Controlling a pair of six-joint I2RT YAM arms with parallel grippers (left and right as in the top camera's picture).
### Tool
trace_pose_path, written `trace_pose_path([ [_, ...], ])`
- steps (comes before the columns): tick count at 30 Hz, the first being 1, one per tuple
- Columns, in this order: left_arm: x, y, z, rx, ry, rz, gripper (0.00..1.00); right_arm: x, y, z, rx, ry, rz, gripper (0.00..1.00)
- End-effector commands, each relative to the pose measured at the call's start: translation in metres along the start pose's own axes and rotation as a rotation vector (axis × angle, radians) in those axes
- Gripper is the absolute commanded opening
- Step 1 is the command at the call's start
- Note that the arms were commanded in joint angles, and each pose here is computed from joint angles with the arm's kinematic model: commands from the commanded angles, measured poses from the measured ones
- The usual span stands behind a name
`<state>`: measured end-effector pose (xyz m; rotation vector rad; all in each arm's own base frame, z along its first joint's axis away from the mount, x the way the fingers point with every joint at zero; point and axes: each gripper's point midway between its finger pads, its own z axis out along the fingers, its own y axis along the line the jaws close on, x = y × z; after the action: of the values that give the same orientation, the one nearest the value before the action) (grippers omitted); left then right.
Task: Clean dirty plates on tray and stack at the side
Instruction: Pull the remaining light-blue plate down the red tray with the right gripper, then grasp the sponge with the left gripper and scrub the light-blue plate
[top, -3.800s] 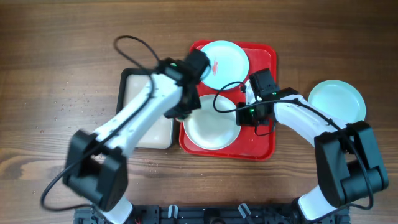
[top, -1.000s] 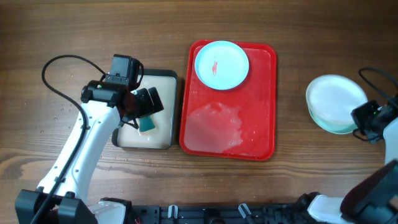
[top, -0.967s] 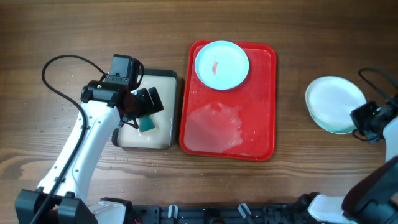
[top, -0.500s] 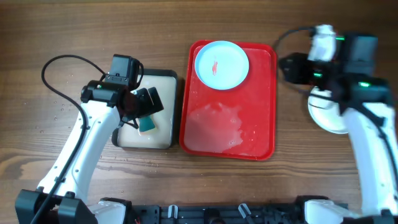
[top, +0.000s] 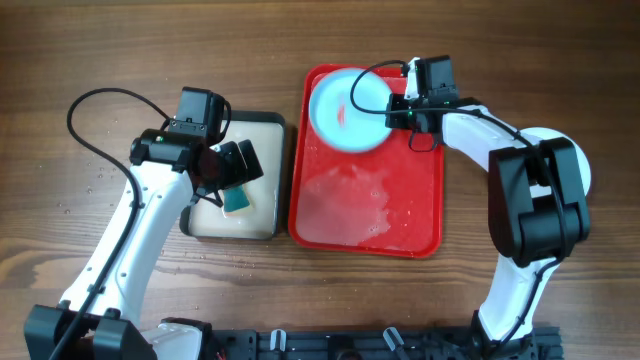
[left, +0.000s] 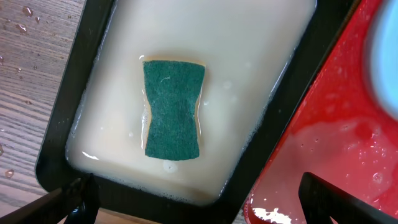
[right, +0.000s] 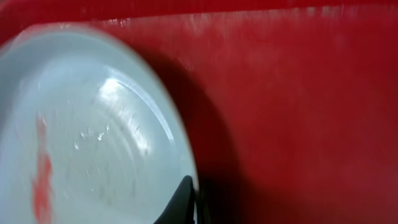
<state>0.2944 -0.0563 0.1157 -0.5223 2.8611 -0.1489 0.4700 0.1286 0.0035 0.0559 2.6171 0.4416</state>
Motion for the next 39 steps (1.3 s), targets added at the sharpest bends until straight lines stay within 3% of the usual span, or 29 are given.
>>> trace_pose_path([
  [1,-0.004,-0.002,-0.007,0.016,-0.019,0.001,1.00,0.014,-0.007,-0.027,0.029,0.077,0.112,0.04],
  [5,-0.004,-0.002,-0.007,0.016,-0.020,0.001,1.00,0.031,0.008,-0.131,0.055,0.144,0.105,0.04],
  [7,-0.006,-0.003,-0.007,0.020,-0.027,0.001,1.00,0.053,0.008,-0.158,0.081,0.213,0.155,0.04],
  [10,-0.005,-0.006,-0.007,0.037,-0.019,-0.006,1.00,0.099,0.001,-0.154,0.135,0.346,0.252,0.04],
  [14,-0.003,-0.006,-0.005,0.040,-0.008,-0.006,1.00,0.143,0.003,-0.120,0.130,0.368,0.241,0.05],
  [16,0.001,-0.003,0.002,0.019,0.002,-0.004,1.00,0.142,-0.002,-0.116,0.168,0.334,0.185,0.19],
  [19,0.015,0.020,0.033,-0.080,0.028,-0.087,0.71,0.097,0.015,-0.143,0.120,0.217,0.002,0.29],
  [21,0.022,0.026,0.059,-0.090,0.038,-0.122,0.64,0.067,0.032,-0.175,0.080,0.132,-0.139,0.31],
  [22,0.026,0.030,0.073,-0.108,0.046,-0.146,0.55,0.055,0.039,-0.190,0.068,0.095,-0.177,0.31],
  [23,0.030,0.035,0.086,-0.127,0.069,-0.181,0.39,0.046,0.045,-0.204,0.057,0.057,-0.195,0.32],
  [25,0.049,0.035,0.108,-0.140,0.176,-0.204,0.35,0.042,0.048,-0.215,0.048,0.026,-0.199,0.32],
  [27,0.064,0.030,0.123,-0.130,0.260,-0.191,0.04,0.045,0.047,-0.213,0.052,0.040,-0.195,0.32],
  [30,0.055,0.029,0.119,-0.121,0.257,-0.153,0.04,0.044,0.047,-0.212,0.052,0.040,-0.171,0.32],
  [32,0.024,0.022,0.089,-0.097,0.220,-0.159,0.04,0.045,0.047,-0.212,0.053,0.041,-0.172,0.32],
  [34,0.000,0.017,0.062,-0.070,0.176,-0.143,0.36,0.046,0.046,-0.212,0.055,0.046,-0.171,0.32],
  [35,-0.009,0.015,0.057,-0.060,0.153,-0.133,0.47,0.046,0.046,-0.212,0.055,0.048,-0.171,0.32],
  [39,-0.015,0.036,0.079,-0.143,0.072,-0.124,0.48,0.047,0.046,-0.212,0.055,0.050,-0.171,0.32],
])
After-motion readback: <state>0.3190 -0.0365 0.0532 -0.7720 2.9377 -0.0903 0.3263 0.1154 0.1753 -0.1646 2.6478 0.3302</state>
